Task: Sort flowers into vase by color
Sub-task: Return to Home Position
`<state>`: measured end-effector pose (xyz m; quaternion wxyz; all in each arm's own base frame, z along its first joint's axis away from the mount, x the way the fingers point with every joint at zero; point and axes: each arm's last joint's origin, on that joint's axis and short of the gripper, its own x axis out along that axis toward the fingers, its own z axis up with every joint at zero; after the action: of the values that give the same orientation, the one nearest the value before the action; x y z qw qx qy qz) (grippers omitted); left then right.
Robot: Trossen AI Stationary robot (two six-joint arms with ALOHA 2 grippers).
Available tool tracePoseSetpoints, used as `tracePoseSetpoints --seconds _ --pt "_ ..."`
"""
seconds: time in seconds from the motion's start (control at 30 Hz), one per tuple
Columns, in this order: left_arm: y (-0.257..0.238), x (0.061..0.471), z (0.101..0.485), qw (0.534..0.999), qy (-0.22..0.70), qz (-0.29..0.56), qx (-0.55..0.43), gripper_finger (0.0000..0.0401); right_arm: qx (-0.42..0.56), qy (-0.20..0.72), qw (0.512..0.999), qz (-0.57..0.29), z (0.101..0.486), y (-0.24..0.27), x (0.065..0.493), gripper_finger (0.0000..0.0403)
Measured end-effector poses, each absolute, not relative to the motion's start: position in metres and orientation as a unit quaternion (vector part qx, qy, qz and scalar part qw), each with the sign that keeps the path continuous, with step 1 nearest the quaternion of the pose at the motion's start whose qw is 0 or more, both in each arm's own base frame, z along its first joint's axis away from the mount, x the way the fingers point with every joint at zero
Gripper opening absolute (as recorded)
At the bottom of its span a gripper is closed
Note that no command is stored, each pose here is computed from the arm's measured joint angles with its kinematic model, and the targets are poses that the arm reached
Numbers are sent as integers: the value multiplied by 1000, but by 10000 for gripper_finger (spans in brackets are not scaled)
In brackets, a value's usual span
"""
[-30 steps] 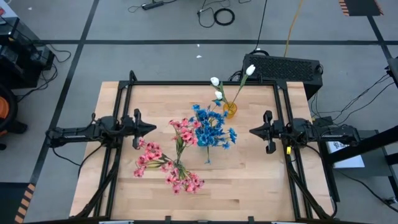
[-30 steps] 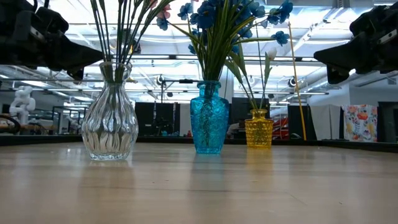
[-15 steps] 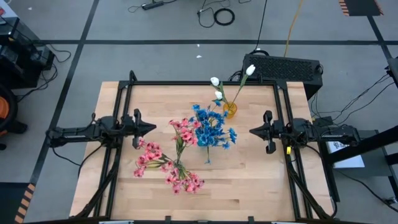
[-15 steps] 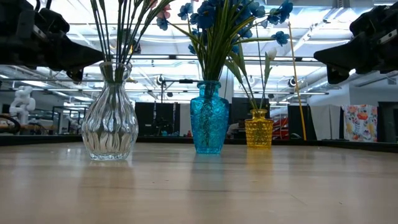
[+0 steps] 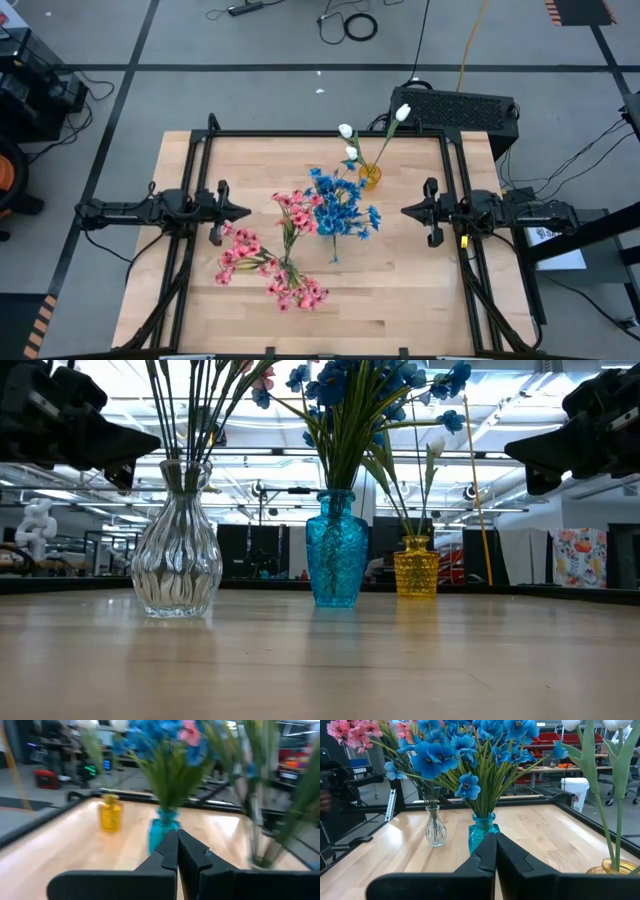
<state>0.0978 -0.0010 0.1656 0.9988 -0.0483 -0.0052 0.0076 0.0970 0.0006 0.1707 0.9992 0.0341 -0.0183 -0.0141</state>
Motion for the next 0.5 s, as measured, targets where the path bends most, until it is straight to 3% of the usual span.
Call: tracePoseSetpoints --seconds 0.13,0.5 --pt "-4 98 165 998 -1 -34 -51 3 34 -18 999 -14 171 1 97 0" --pt "-3 98 165 999 -2 -31 -35 12 34 -18 999 -14 171 1 97 0"
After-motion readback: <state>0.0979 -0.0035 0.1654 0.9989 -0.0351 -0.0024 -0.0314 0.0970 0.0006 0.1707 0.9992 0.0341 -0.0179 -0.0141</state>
